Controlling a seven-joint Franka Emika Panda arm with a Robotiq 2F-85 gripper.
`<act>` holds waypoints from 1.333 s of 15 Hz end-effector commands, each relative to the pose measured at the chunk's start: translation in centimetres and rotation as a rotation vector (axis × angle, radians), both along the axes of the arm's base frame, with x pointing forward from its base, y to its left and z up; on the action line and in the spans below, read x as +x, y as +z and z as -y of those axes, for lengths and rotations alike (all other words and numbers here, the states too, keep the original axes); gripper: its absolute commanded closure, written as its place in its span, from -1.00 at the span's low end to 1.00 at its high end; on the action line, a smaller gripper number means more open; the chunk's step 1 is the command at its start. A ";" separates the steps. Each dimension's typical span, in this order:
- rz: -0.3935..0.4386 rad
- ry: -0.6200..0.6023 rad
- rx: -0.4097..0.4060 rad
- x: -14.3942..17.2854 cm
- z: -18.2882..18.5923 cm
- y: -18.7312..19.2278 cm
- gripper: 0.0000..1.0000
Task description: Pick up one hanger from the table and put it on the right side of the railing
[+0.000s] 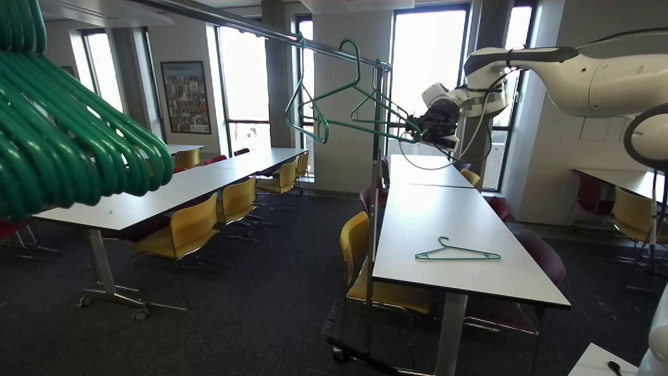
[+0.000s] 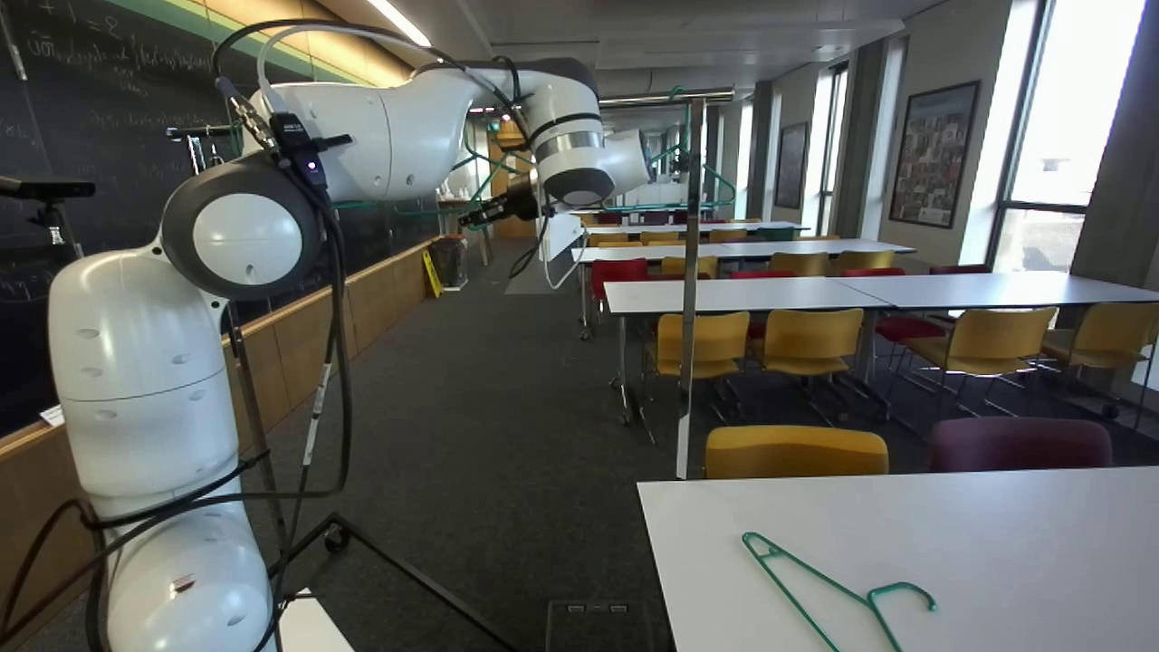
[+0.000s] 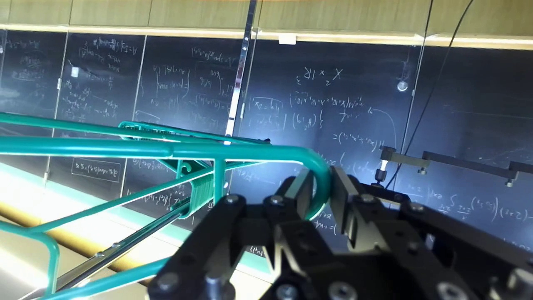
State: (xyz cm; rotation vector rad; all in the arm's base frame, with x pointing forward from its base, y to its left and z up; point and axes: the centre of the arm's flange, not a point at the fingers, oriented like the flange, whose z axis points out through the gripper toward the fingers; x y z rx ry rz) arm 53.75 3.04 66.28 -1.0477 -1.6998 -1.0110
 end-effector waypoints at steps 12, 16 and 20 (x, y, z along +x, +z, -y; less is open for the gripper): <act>-0.320 -0.156 0.026 2.6 0.7 7.0 0.92; -0.400 -0.167 0.042 3.9 0.6 6.2 0.92; -0.485 -0.199 0.030 4.8 0.3 6.2 0.92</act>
